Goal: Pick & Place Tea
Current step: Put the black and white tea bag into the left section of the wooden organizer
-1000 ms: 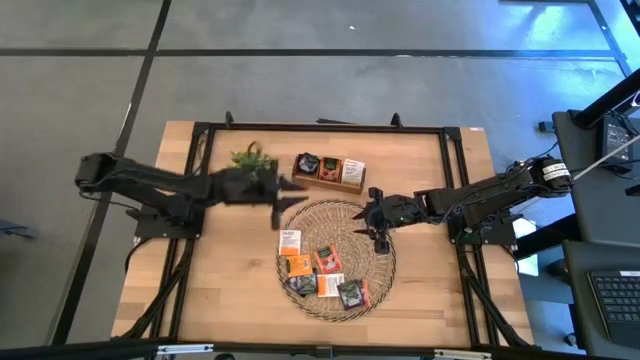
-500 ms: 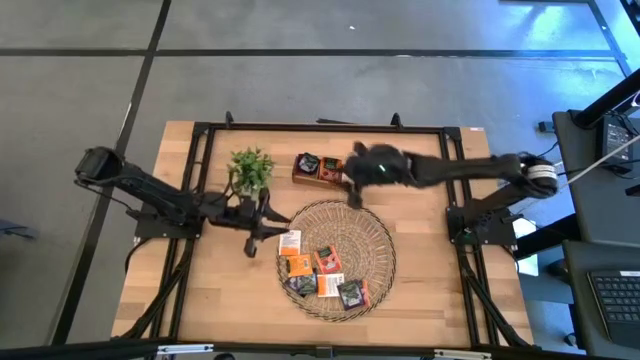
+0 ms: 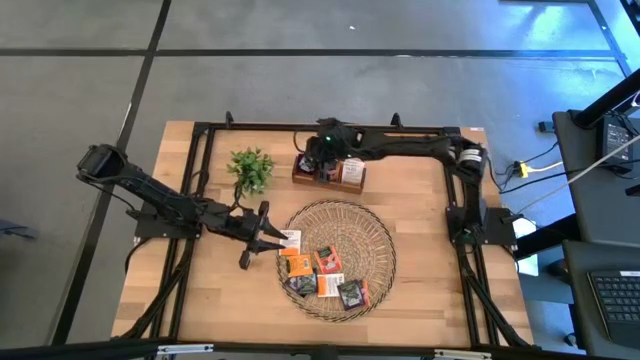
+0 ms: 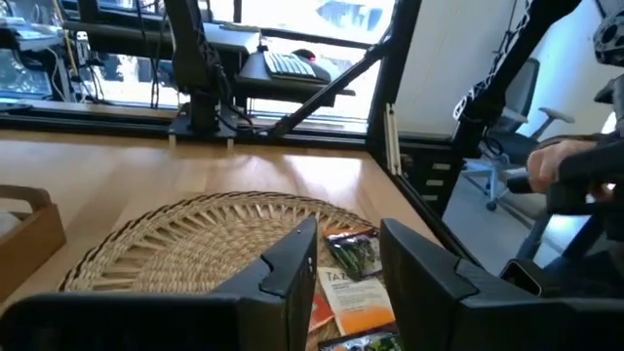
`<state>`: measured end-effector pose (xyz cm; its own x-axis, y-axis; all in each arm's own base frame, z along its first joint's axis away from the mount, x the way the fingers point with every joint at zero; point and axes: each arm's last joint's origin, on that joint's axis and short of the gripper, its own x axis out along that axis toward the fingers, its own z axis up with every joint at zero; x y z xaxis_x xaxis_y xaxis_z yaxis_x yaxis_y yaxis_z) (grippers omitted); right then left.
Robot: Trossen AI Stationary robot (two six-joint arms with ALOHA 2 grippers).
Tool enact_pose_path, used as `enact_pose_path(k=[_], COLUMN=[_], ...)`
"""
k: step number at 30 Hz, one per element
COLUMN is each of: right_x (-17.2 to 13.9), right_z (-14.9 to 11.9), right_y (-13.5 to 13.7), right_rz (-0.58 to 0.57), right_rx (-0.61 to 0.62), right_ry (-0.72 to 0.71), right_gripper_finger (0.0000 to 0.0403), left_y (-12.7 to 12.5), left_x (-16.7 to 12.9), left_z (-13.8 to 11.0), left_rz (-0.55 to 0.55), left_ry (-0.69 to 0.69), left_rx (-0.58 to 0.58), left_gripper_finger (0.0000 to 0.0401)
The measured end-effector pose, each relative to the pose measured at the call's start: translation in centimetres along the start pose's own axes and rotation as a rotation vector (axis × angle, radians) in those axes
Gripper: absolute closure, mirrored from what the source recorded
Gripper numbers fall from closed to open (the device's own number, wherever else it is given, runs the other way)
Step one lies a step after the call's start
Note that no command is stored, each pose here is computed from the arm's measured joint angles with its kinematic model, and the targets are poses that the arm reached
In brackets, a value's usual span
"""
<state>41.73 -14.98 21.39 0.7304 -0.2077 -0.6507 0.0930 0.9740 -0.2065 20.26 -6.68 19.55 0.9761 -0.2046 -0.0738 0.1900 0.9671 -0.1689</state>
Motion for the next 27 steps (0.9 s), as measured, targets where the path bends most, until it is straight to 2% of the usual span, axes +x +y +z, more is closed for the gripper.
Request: enact_pose_path(k=[5, 12, 22, 27], right_x=[1.3, 1.2, 2.9, 3.1], right_z=[-0.4, -1.2, -2.9, -3.0], right_y=[-1.3, -2.8, -3.8, -3.9], right_rz=[-0.015, -0.032, 0.086, 0.089], right_rx=[0.019, 0.076, 0.154, 0.155], right_ry=[0.022, 0.045, 0.022, 0.02], right_gripper_finger=[0.0269, 0.0269, 0.0269, 0.0273], left_y=[-0.1, -0.1, 0.0, 0.0], left_x=[0.0, 0.0, 0.0, 0.0], left_z=[0.0, -0.2, -0.4, -0.4], left_rz=[-0.005, 0.0, 0.002, 0.002], left_ry=[0.001, 0.024, 0.037, 0.038], left_rx=[0.001, 0.011, 0.014, 0.014], left_gripper_finger=[0.0294, 0.029, 0.0294, 0.029])
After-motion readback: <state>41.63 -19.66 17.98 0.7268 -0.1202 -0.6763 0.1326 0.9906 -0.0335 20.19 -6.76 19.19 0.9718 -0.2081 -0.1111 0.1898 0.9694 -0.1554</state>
